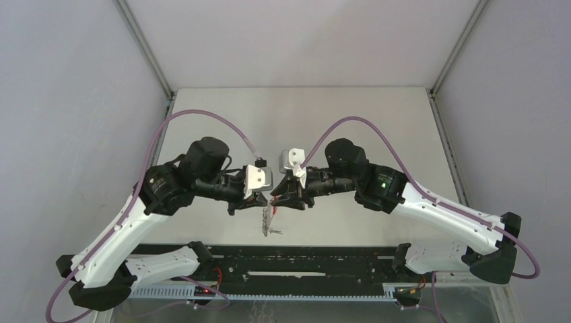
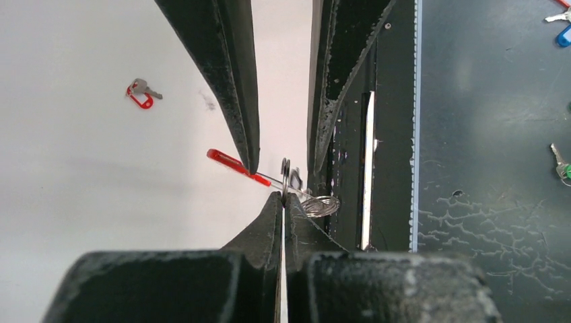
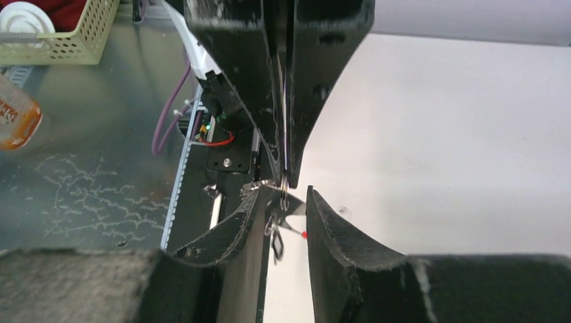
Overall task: Put the keys on the keyring
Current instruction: Adjust the keyring.
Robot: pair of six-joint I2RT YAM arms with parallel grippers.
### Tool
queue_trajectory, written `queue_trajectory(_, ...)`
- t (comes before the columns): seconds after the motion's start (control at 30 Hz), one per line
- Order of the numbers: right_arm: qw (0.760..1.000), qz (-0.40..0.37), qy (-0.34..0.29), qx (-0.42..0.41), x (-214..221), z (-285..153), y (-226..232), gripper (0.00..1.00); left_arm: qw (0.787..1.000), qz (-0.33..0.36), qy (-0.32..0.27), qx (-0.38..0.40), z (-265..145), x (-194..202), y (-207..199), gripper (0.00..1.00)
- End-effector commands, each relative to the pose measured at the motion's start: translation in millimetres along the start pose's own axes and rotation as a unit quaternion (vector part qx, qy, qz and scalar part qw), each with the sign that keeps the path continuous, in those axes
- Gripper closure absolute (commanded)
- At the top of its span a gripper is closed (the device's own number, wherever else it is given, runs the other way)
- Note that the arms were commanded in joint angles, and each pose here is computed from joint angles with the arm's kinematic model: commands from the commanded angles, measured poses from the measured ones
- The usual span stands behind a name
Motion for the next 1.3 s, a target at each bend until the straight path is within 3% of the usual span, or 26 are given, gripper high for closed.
queue_trajectory(0.0, 0.999, -0.019, -0.040, 0.031, -19, -4, -6, 0.64, 1.000, 0.014, -0.013, -0.010, -9, -14, -3, 1.00)
queue_trajectory(0.47, 0.999, -0.011, -0.037, 0.017, -16, 2, -2, 0.66, 1.000, 0.015, -0.020, -0.016, -12, -21, -3, 1.00)
queue_trajectory(0.77, 0.999, 0.000, -0.035, 0.024, -14, 8, -5, 0.79, 1.000, 0.011, -0.024, -0.014, -13, -25, -4, 1.00)
queue_trajectory(1.0, 1.000, 0.006, -0.023, 0.018, -9, 9, -3, 0.75, 0.999, 0.011, -0.028, -0.010, -14, -28, -5, 1.00)
queue_trajectory(1.07, 1.000, 0.007, -0.023, 0.014, -8, 9, -3, 0.79, 0.999, 0.013, -0.029, -0.008, -14, -28, -6, 1.00)
queue_trajectory(1.17, 0.999, 0.007, -0.029, 0.012, -10, 9, -4, 0.99, 0.999, 0.015, -0.028, -0.004, -15, -27, -7, 1.00)
queue_trajectory(1.27, 0.999, 0.007, -0.035, 0.019, -13, 7, -5, 1.00, 0.999, 0.017, -0.027, -0.007, -14, -26, -6, 1.00)
Point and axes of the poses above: each gripper's point midway between its finger pads, its own z axis out along the fingers, its own y axis along the line the jaws close on, x = y × z, the point moved 8 cm from there along -z, back along the fingers, and after that the axes turned 13 degrees about -z, right-handed, at the moved point
